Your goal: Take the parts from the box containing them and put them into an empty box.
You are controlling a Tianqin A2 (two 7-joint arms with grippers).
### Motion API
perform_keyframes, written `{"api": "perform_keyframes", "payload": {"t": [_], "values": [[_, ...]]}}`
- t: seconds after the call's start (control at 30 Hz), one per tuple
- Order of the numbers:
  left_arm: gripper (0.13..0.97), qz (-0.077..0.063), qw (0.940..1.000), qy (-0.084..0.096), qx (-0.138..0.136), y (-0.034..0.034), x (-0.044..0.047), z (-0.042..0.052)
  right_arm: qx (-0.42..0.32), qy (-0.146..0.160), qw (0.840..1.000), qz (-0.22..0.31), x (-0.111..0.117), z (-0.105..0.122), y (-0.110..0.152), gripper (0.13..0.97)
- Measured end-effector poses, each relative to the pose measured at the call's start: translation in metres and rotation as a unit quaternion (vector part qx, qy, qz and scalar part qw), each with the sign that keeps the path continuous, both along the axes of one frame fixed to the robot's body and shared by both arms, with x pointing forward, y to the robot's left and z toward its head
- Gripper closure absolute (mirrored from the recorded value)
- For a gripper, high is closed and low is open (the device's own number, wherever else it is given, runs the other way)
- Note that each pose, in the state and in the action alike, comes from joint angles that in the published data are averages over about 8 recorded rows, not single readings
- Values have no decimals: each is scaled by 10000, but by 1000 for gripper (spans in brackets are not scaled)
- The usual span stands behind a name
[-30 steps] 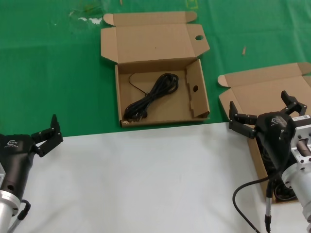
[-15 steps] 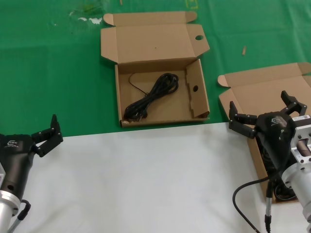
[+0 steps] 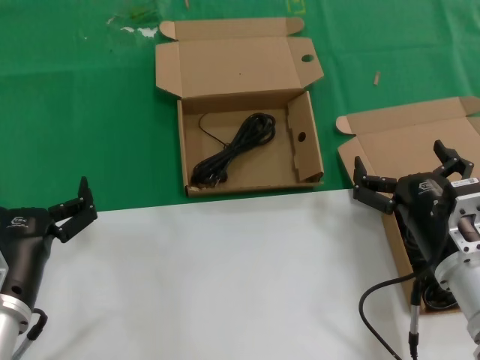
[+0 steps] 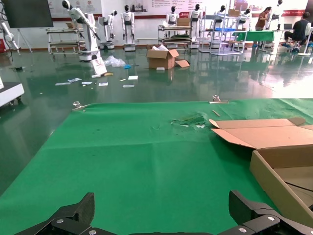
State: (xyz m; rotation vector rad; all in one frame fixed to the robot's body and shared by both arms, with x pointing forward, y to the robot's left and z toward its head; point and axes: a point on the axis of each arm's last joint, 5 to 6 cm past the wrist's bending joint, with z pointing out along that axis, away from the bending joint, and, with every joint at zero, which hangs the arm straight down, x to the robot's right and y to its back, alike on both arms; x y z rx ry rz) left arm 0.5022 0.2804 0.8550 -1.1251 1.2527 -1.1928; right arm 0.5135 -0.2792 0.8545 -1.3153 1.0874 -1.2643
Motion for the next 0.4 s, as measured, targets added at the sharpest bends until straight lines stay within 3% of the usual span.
{"api": "perform_keyframes", "payload": {"t": [0.4], "values": [[132,0,10000,0,0,0,0,0,0,0,10000,0,0,0,0,130]]}}
